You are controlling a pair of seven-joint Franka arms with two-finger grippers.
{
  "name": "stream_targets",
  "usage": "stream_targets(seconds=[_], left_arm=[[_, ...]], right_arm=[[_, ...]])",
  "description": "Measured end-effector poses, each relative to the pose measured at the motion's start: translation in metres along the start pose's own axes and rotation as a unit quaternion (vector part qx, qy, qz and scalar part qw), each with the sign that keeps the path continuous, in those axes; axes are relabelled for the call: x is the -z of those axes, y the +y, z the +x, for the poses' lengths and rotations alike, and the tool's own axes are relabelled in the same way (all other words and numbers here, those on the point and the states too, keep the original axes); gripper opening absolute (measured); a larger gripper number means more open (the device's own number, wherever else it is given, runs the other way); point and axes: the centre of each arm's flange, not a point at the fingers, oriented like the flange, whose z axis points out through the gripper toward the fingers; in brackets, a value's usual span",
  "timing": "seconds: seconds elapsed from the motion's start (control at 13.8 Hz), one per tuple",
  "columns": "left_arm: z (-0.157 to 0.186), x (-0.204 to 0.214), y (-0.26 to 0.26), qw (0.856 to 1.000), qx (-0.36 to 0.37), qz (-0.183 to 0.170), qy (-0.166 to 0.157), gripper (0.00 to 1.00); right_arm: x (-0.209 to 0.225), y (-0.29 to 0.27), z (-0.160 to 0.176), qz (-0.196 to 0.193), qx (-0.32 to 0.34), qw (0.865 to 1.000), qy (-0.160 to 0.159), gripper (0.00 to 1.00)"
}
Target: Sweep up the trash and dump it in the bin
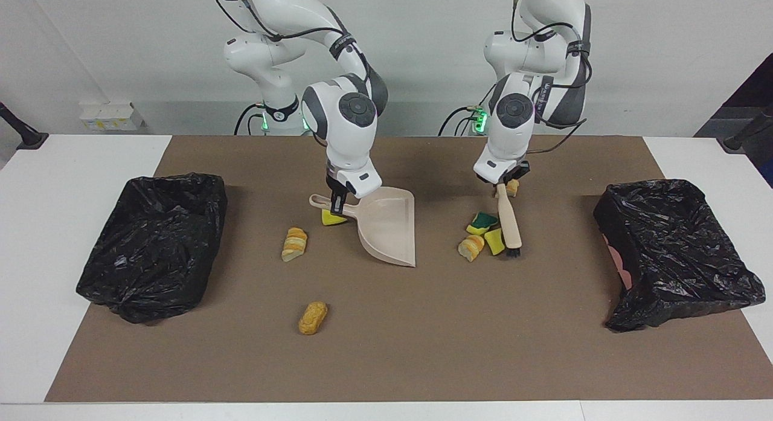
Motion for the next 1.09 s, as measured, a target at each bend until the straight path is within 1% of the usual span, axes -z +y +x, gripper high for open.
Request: stream_targets(seconds=[0.07,0.22,0.43,0.58,0.87,1.09], left_arm=[[-0.006,0.003,-0.004,0.999,0.035,0.008,-0.012,0.27],[-0.014,0.002,-0.008,0.995,0.096,0.018,-0.024,0.27],[-0.030,-0.017,-0.015,0.983,0.177,0.036,-0.041,0.27],[-0.046,-0.033,-0.021,0.975,0.210,0.047,-0.052,0.27],[-0.075,-0.054,-0.026,0.961,0.260,0.034,-0.083,0.27],[-0.082,-0.066,-0.022,0.949,0.300,0.015,-0.091,0.27]], right_arm=[[0.000,0.000,0.000,0.000,0.000,1.000,0.000,0.32],[0.000,0.000,0.000,0.000,0.000,1.000,0.000,0.32],[0.000,0.000,0.000,0.000,0.000,1.000,0.000,0.32],[0.000,0.000,0.000,0.000,0.000,1.000,0.000,0.32],[0.000,0.000,0.000,0.000,0.000,1.000,0.000,0.32],[0.000,0.000,0.000,0.000,0.000,1.000,0.000,0.32]])
